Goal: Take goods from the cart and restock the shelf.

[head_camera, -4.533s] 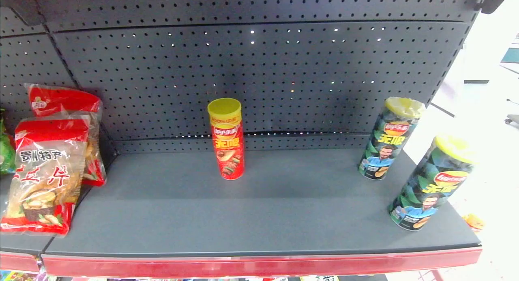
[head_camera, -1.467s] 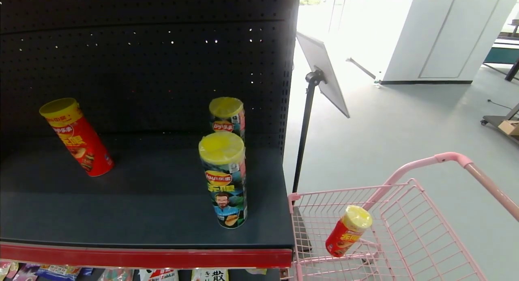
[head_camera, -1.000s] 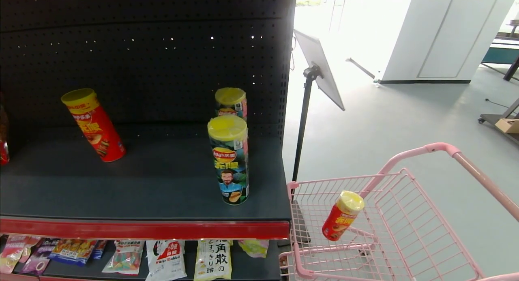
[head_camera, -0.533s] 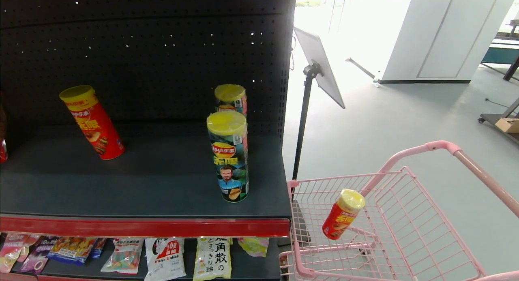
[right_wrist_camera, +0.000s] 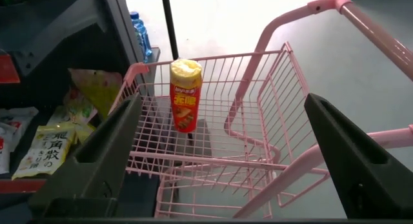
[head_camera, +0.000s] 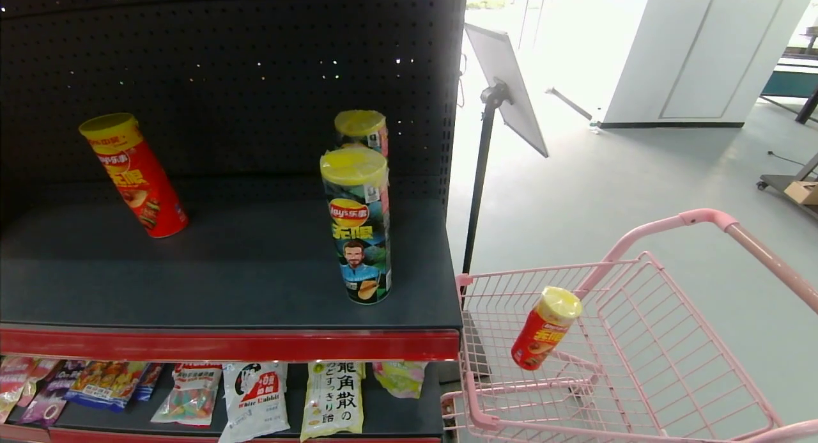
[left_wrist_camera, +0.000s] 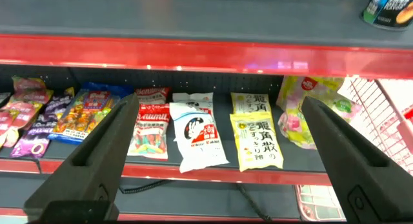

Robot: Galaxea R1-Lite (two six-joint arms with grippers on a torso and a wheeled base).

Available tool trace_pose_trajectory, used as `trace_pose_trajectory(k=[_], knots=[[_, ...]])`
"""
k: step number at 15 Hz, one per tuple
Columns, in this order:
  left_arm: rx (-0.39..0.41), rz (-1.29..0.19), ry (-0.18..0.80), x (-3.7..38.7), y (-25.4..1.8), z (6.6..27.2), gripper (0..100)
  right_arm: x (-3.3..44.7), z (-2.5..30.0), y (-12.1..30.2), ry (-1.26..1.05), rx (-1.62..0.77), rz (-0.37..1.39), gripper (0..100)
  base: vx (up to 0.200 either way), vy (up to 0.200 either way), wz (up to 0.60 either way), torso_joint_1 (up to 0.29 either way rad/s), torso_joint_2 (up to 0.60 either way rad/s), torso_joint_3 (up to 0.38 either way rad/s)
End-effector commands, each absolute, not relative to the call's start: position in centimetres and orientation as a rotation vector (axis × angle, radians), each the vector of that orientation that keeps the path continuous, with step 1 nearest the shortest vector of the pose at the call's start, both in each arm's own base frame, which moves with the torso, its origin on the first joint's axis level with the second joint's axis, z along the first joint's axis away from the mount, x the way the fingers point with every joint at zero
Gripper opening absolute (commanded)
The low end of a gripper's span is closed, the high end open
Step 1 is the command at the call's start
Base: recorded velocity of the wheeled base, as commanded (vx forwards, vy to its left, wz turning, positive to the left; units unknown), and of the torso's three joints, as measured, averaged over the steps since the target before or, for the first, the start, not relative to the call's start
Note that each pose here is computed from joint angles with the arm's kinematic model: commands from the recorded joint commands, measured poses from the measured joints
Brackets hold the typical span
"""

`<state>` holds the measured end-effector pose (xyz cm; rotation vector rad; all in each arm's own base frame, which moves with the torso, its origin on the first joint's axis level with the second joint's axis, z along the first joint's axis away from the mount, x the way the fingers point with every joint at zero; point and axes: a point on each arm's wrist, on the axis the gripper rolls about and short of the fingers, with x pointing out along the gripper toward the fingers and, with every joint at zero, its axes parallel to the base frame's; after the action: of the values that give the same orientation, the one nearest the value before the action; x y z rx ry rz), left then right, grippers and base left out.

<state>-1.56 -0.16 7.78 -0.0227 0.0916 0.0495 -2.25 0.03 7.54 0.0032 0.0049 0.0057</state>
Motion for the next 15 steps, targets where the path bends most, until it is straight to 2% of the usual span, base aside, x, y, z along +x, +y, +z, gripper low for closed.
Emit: trace_pose_trajectory(k=[1,15], knots=[[-0.024,0.050,0.091,-1.57,-0.16,7.77,100,-2.26,7.54,0.03,0.005,0.003,0.006,100,0.000,0.000,0.00,-0.154,0.33,0.193],[-0.023,0.050,0.091,-1.57,-0.16,7.77,100,-2.26,7.55,0.03,0.003,0.003,0.006,100,0.000,0.000,0.00,-0.164,0.39,0.227]])
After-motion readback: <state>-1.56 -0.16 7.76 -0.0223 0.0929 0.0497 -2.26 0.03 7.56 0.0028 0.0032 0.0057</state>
